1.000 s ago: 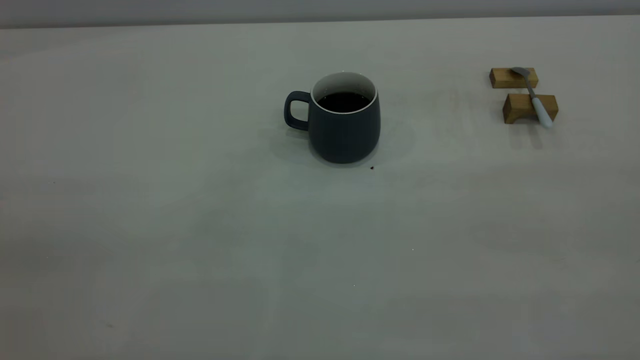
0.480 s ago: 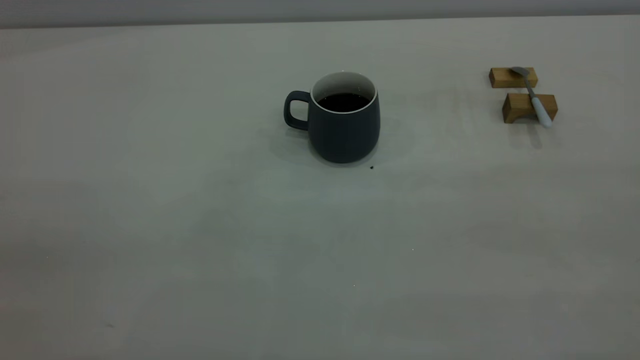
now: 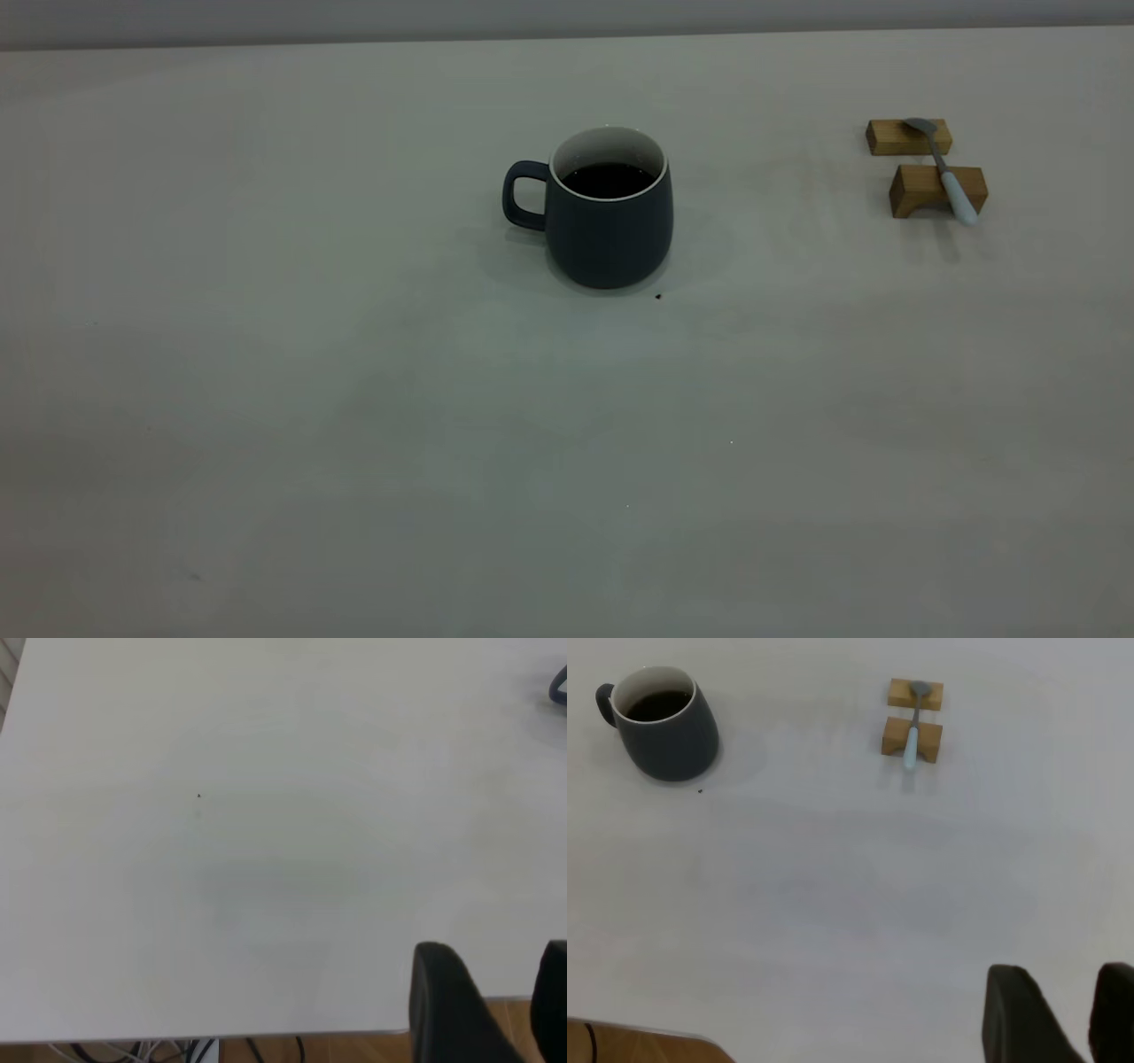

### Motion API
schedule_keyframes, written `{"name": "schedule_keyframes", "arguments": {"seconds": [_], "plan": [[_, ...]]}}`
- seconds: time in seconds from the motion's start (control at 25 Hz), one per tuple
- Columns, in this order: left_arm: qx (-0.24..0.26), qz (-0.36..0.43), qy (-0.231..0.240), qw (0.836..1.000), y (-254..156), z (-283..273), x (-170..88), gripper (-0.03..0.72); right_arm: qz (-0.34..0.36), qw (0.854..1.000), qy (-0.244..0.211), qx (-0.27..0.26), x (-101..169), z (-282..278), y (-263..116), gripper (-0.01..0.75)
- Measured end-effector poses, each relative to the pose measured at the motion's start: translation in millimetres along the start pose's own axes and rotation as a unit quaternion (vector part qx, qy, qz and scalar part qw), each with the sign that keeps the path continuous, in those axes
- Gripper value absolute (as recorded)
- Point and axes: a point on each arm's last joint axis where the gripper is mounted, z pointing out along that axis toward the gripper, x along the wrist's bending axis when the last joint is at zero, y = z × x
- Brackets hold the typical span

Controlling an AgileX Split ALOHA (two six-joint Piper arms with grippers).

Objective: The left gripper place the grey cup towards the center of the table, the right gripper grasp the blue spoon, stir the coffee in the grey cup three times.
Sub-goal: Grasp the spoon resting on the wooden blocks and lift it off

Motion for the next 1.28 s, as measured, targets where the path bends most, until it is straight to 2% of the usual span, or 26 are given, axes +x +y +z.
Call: {"name": "schedule_keyframes", "arguments": {"seconds": [0.72,0.84,1.0,1.28], "plan": [[0.000,0.000,0.000,1.000,0.0,0.0,0.0,0.312,0.003,1.000,0.001,0.000,0.1,0.0,0.0,0.238],[0.000,0.000,0.000,1.000,0.0,0.0,0.0,0.312,0.023,1.000,0.004,0.017,0.0,0.1,3.2,0.247],[0.000,0.000,0.000,1.000,0.0,0.0,0.0,0.312,0.033,0.998,0.002,0.051,-4.8,8.5,27.2,0.321],[0.000,0.000,0.000,1.000,0.0,0.0,0.0,0.312,0.038,0.991,-0.007,0.127,-21.0,72.9,85.2,0.547]]}}
